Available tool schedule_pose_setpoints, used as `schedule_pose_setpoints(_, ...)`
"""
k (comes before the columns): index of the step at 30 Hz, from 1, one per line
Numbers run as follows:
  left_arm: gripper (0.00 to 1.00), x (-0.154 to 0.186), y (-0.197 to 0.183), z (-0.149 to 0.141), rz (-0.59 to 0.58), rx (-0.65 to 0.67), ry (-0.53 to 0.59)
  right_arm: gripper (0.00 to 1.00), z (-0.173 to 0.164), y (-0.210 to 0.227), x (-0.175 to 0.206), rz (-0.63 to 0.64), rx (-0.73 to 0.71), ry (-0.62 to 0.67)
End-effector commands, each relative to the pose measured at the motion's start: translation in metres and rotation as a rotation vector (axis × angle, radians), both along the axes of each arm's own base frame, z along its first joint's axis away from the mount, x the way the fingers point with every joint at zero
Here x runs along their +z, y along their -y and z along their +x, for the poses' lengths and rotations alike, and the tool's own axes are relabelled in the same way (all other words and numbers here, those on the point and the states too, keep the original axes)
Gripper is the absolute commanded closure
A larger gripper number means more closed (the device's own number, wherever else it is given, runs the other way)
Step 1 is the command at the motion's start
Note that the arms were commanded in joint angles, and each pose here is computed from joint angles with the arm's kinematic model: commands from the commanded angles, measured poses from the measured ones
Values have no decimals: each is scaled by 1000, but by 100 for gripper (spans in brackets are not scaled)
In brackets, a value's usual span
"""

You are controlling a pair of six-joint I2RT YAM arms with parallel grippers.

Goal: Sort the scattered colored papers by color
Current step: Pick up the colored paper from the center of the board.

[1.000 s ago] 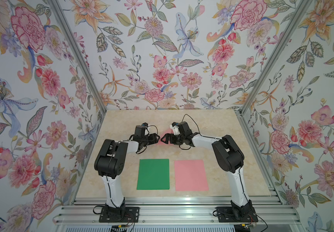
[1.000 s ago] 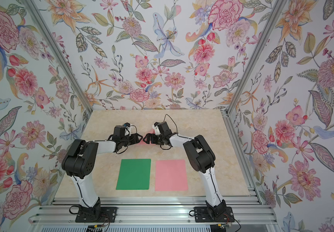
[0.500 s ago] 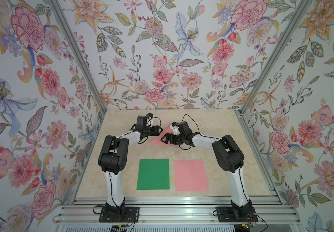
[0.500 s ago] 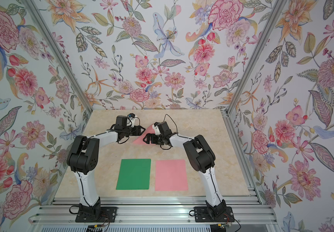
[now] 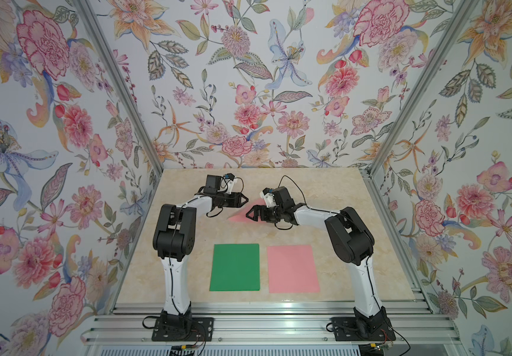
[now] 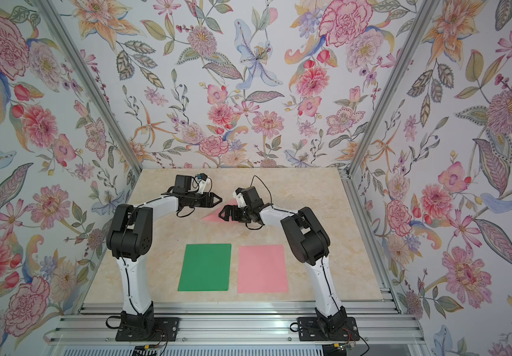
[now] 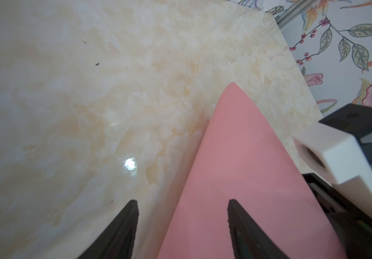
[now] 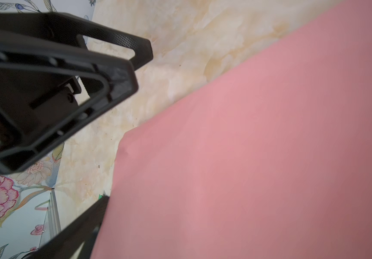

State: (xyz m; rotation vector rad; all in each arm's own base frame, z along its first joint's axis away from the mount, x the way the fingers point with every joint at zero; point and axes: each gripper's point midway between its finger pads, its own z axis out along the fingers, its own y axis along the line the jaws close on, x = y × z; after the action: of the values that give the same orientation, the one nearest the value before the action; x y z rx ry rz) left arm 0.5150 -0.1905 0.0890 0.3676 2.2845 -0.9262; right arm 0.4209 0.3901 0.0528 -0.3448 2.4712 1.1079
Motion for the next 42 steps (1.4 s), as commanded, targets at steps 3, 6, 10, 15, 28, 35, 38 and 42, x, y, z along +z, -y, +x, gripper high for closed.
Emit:
schedule_pose_setpoints(3,33,5,9,-5,-137,-150,-14,0,-13,7,-15,-33,14,-55)
schedule_pose_setpoints(6,30,-1,14,-14,-179,-219,-31,0,-12,5,-13,-25,19,-54)
schedule_pose_setpoints(10,28,-5,15,-26,-177,-280,-36,0,-2,8,2,5,24,-38)
schedule_pose_setpoints(15,28,-12,11,-24,-127,-261,-36,0,6,13,10,2,18,-26)
schedule_pose_setpoints(28,27,4,9,-31,-90,-330,63,0,0,16,1,-5,27,-44)
schedule_pose_setpoints(35,26,33,-2,-27,-36,-325,152,0,0,21,0,-11,25,-46)
schedule_pose_setpoints(38,26,41,-8,-26,-13,-325,164,0,0,21,-1,-10,25,-49)
schedule_pose_setpoints(42,25,37,-6,-29,-23,-340,140,0,2,19,-3,-3,19,-53)
